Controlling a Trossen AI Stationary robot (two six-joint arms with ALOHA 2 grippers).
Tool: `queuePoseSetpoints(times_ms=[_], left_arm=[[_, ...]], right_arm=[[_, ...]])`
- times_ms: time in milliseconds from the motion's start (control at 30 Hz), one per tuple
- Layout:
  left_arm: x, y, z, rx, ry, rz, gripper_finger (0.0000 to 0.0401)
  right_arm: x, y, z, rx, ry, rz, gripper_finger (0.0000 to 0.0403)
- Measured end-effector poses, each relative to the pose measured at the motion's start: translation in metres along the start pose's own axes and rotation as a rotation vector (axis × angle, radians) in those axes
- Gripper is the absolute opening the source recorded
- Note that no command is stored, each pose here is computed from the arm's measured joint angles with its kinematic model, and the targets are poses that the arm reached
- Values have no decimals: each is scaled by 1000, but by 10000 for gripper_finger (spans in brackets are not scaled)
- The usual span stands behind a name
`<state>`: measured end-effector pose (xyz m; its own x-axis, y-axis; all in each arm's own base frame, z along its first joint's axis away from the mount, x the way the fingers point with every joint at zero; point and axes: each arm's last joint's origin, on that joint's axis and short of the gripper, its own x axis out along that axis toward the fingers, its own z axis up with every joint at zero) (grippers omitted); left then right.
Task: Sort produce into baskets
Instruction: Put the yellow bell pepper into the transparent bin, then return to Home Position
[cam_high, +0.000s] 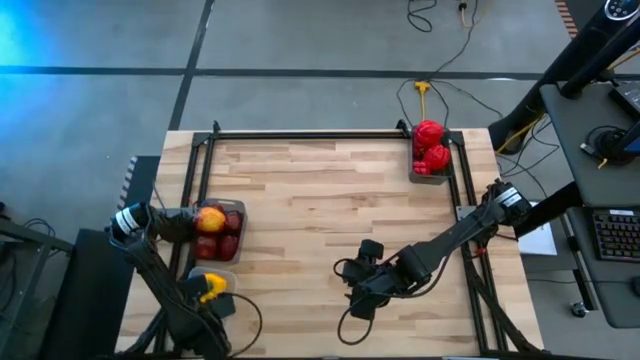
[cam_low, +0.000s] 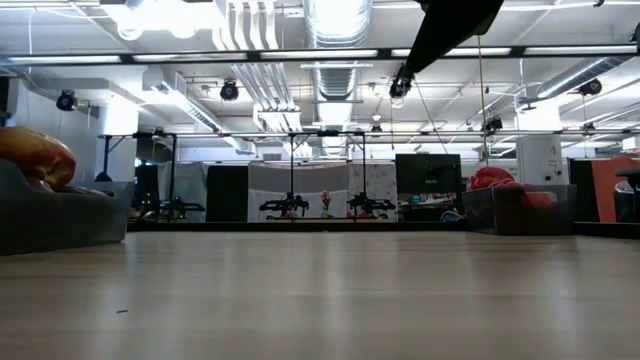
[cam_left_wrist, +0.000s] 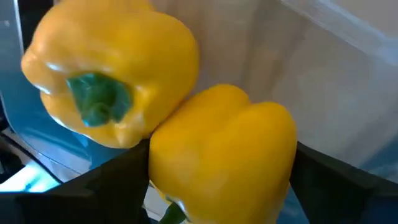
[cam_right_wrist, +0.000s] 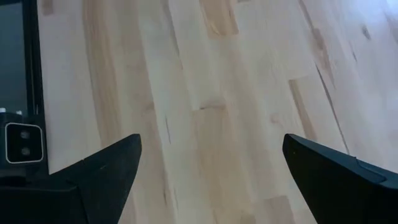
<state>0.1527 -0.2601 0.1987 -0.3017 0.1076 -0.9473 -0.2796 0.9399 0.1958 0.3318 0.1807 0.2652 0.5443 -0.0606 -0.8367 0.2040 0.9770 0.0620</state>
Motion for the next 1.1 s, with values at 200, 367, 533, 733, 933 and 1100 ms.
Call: queuePoseSetpoints(times_ms=[200, 367, 533, 733, 933, 1100], left_arm=[[9, 4, 0, -25, 33, 30, 381], [5, 5, -2, -29, 63, 38, 395], [-3, 5, -3, -33, 89, 33, 393], [-39, -5, -5, -41, 72, -88, 394], [-96, 8, 10, -250, -158, -119, 377], [-132, 31, 47, -334, -448, -139, 343]], right_arm=[[-6, -1, 1, 44, 59, 95, 384], [-14, -11, 7, 59, 95, 159, 384], [-30, -26, 19, 32, 38, 181, 384], [-66, -46, 28, -40, -48, 241, 384], [-118, -61, 34, -161, -254, 308, 382], [-148, -73, 37, -269, -424, 329, 330]])
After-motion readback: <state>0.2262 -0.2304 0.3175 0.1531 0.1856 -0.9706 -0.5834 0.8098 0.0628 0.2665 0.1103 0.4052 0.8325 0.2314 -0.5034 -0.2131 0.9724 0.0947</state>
